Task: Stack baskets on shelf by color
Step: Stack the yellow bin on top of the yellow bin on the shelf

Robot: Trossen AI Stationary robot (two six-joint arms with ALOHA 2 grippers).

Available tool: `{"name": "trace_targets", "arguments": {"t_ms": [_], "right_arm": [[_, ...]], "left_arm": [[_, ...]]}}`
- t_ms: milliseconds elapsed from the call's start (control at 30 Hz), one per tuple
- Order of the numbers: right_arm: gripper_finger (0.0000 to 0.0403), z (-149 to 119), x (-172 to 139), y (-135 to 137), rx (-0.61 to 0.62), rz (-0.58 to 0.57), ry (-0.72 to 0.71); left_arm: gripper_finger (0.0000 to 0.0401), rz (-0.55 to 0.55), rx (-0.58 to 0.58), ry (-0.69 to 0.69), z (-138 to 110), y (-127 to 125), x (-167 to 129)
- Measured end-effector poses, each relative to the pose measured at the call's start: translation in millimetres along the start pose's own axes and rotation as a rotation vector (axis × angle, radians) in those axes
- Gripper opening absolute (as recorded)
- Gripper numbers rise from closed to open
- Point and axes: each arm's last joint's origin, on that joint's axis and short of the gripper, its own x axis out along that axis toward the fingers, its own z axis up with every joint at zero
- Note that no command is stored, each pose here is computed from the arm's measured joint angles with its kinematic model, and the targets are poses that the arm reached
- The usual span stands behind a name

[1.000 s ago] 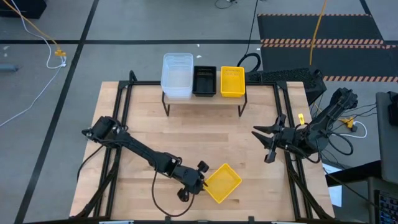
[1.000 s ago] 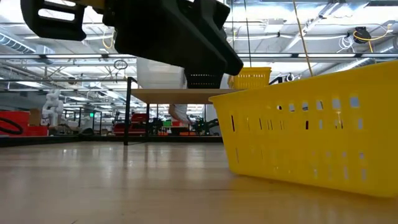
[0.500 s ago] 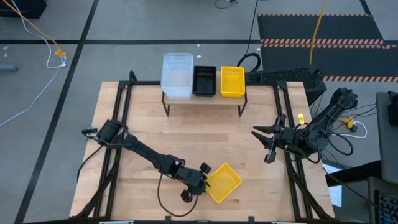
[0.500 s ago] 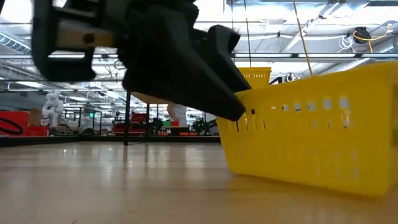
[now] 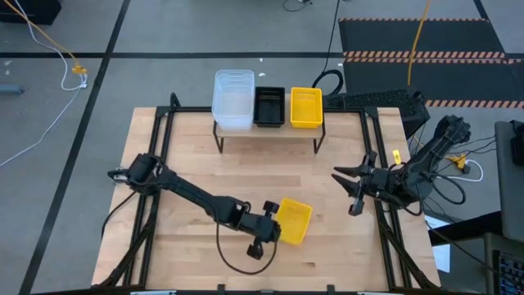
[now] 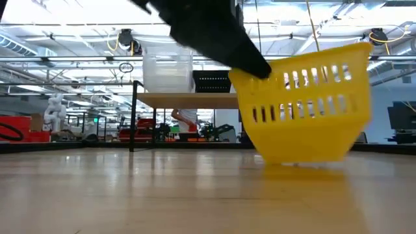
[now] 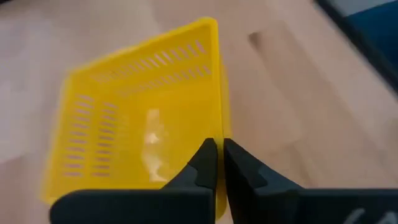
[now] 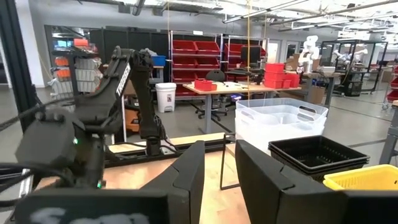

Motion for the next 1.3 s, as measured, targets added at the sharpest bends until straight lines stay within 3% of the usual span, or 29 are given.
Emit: {"name": "trace_targets", "arguments": {"t_ms": [167, 267, 400, 500, 767, 933, 1100, 1300], "right_arm": [[0.0086, 0, -3, 2, 0.003, 0.025, 0.0], [0.0086, 0, -5, 3, 0.002, 0.039, 0.001], [0.0086, 1, -6, 4, 0.003, 0.045, 0.001], [0.0086, 0, -6, 4, 0.009, 0.044, 0.001], [0.0086, -3, -5, 8, 0.015, 0.044, 0.011], [0.0086, -5, -4, 10, 0.027, 0.048, 0.019], [0.0086, -6, -6, 12, 0.019, 0.058, 0.025], [0.0086, -6, -6, 12, 0.021, 0.057, 0.025]], "left_arm": [[0.0012, 0.148, 0.024, 0.056, 44, 11, -36], [0.0021, 0.265, 0.054, 0.056, 78, 25, -79], [0.0009, 0.397, 0.07, -0.039, 122, 56, -134], [0.001, 0.476, 0.007, -0.167, 142, 92, -164], [0.0007, 0.695, 0.105, -0.192, 127, 204, -180], [0.0015, 0.687, 0.053, -0.193, 96, 267, -184], [0.0008, 0.607, 0.023, -0.208, 71, 300, -177], [0.0013, 0.596, 0.041, -0.187, 55, 307, -143]]}}
